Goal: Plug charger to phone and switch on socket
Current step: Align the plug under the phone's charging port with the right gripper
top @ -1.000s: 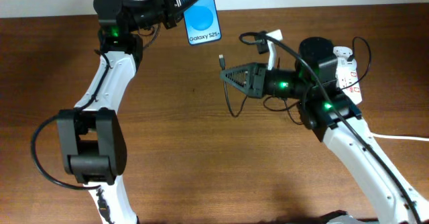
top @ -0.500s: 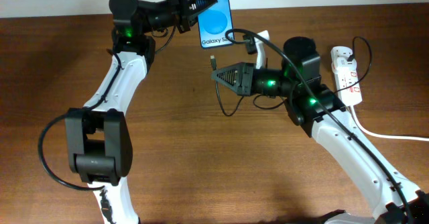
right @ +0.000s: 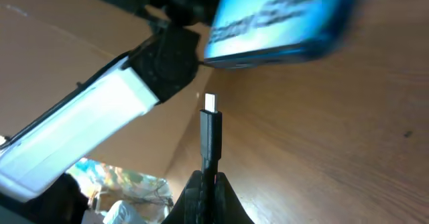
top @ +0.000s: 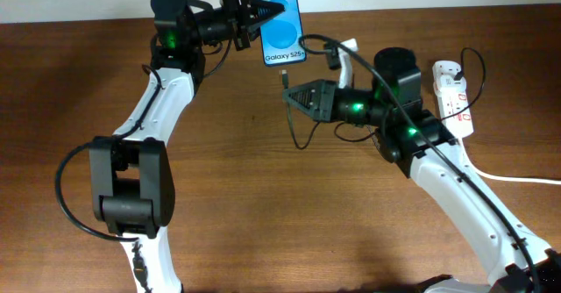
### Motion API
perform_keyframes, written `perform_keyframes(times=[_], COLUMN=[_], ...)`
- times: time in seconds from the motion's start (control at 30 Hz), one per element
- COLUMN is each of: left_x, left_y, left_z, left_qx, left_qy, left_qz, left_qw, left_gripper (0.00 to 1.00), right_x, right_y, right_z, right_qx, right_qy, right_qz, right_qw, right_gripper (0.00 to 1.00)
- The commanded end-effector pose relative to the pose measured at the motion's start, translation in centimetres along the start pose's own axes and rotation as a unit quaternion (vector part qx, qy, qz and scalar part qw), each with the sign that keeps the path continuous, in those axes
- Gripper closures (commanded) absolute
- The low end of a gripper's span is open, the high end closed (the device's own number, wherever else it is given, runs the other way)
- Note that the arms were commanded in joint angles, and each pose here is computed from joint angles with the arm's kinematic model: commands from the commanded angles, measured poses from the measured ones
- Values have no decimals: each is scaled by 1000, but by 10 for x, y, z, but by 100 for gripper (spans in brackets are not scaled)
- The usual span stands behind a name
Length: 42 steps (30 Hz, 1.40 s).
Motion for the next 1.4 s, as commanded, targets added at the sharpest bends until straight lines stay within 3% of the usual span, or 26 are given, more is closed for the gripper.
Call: perform_keyframes(times=[0.0, 1.37], left_x=[1, 15], left_y=[-10, -12], left_z=[-2, 13], left_qx=[5, 8], left_qy=[5, 30], left_qz=[24, 32], left_qw=[1000, 999], left_gripper=[100, 100], right_x=[-5, -5], right_y=[-7, -10], right_z=[-4, -4], right_qx=[10, 16], right_qy=[-8, -10], right_qz=[6, 8], right_qw=[1000, 1000], right_gripper=[96, 96])
Point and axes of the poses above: each gripper's point midway between its finger pads, its own z axis out along the fingers, its own y axis along the line the jaws close on, x = y × z, the point moved 1 cm from there along -z, back along the fingers, and after that the axes turned 3 degrees about -z, right-handed, at the moved point
